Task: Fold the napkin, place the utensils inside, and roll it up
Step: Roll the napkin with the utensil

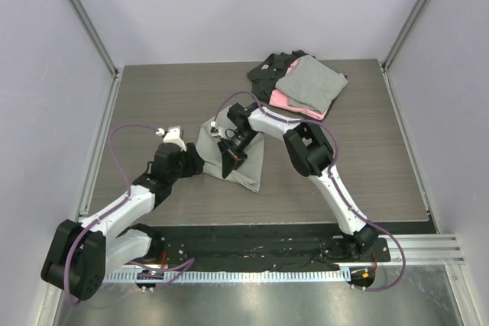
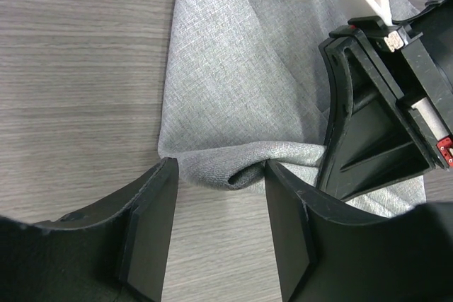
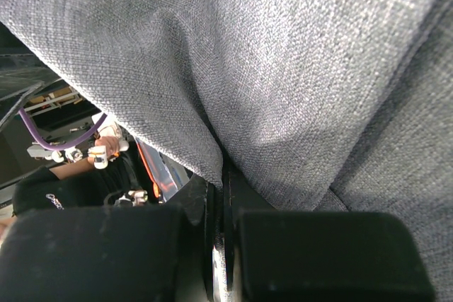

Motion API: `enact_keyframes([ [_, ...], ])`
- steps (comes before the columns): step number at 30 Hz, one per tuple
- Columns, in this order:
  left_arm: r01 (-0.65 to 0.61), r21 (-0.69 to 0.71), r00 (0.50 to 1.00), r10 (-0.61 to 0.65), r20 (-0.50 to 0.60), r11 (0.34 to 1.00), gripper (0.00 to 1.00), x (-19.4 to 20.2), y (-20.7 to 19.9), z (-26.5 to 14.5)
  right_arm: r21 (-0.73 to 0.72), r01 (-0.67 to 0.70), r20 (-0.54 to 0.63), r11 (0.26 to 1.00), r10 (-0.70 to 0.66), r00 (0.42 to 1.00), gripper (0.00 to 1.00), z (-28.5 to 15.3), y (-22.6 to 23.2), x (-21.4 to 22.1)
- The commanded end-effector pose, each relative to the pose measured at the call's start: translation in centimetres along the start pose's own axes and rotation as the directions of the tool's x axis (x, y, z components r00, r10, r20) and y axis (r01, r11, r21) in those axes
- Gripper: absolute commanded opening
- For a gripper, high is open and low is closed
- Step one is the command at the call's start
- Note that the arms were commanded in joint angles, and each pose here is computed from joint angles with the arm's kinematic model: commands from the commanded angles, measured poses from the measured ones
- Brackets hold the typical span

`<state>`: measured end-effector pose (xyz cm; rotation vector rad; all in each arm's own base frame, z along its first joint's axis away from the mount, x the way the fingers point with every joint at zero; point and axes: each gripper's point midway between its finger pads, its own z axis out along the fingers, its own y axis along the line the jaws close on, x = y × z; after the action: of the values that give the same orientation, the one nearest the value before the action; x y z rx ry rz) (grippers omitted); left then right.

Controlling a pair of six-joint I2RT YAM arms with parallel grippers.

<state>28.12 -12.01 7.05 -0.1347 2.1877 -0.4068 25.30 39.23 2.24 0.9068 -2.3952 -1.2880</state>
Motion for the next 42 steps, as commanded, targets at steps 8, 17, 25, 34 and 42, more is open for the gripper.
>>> enact_keyframes([
  [8, -0.031, 0.033, 0.994, 0.027, 0.101, 0.999, 0.52, -2.8, -1.1, 1.0, 0.143, -0.035, -0.007, 0.989, 0.036, 0.999, 0.01, 0.4, -5.6, 0.3],
  [17, -0.036, 0.035, 0.996, 0.033, 0.089, 0.999, 0.39, -2.3, -1.0, 1.5, 0.137, -0.04, -0.007, 0.99, 0.041, 0.999, 0.01, 0.4, -5.6, 0.3],
  [25, -0.047, -0.065, 0.999, 0.047, 0.0, 0.997, 0.03, -1.1, 0.6, 2.3, 0.146, -0.032, 0.012, 0.989, 0.031, 0.999, 0.01, -0.1, -5.3, -0.4],
  [34, -0.058, -0.185, 0.985, 0.027, -0.168, 0.981, 0.0, 0.7, 2.1, 3.0, 0.176, 0.001, 0.068, 0.984, -0.014, 0.998, 0.13, -1.7, -3.4, -1.8],
  [42, -0.065, -0.212, 0.962, 0.005, -0.271, 0.975, 0.0, 2.0, 2.1, 3.6, 0.247, 0.075, 0.152, 0.966, -0.116, 0.982, 0.36, -4.1, -1.5, -3.2],
])
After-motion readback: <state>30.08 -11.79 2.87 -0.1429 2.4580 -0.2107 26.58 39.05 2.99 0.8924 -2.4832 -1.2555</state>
